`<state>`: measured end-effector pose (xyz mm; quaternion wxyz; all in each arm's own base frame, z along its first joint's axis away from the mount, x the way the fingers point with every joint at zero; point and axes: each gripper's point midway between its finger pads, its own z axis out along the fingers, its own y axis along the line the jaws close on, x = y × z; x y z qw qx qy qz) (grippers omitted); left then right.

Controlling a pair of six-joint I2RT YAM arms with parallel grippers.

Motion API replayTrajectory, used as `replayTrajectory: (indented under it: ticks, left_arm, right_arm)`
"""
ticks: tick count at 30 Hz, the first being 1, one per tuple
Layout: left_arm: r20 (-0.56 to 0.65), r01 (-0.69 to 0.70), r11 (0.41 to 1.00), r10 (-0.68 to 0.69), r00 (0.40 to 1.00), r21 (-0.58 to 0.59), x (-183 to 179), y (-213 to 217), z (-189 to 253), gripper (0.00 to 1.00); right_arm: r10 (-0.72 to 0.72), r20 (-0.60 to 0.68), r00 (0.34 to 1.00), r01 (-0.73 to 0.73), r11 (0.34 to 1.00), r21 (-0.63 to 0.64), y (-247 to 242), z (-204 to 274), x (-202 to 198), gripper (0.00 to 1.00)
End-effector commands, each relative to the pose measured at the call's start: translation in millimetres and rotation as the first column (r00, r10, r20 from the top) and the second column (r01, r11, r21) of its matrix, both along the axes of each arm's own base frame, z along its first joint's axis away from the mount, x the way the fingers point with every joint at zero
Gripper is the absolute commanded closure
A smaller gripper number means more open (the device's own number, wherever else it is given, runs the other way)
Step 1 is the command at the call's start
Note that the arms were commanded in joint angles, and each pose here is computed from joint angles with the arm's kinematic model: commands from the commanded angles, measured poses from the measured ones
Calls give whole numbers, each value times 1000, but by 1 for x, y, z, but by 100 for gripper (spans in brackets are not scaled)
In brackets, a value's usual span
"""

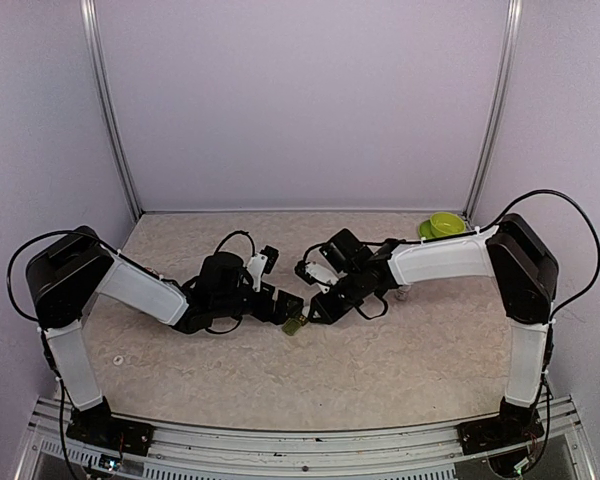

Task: Sort the pills into containers
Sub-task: Pour the pill into the compartment of the pill container.

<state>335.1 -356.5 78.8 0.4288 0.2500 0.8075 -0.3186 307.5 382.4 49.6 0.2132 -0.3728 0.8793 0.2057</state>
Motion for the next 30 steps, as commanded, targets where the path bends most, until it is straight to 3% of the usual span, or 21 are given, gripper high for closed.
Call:
replayTrajectory:
  ticks: [1,30]
  left_arm:
    - [6,12,1000,-12,1000,-7,5,-5,2,1]
    - [3,13,1000,-13,1000,-9,4,-5,1,1]
  right_arm:
    - [1,-11,1000,-1,1000,-8,-1,3,4,94]
    - [3,-65,998,-6,999,-52,-2,-2,1,94]
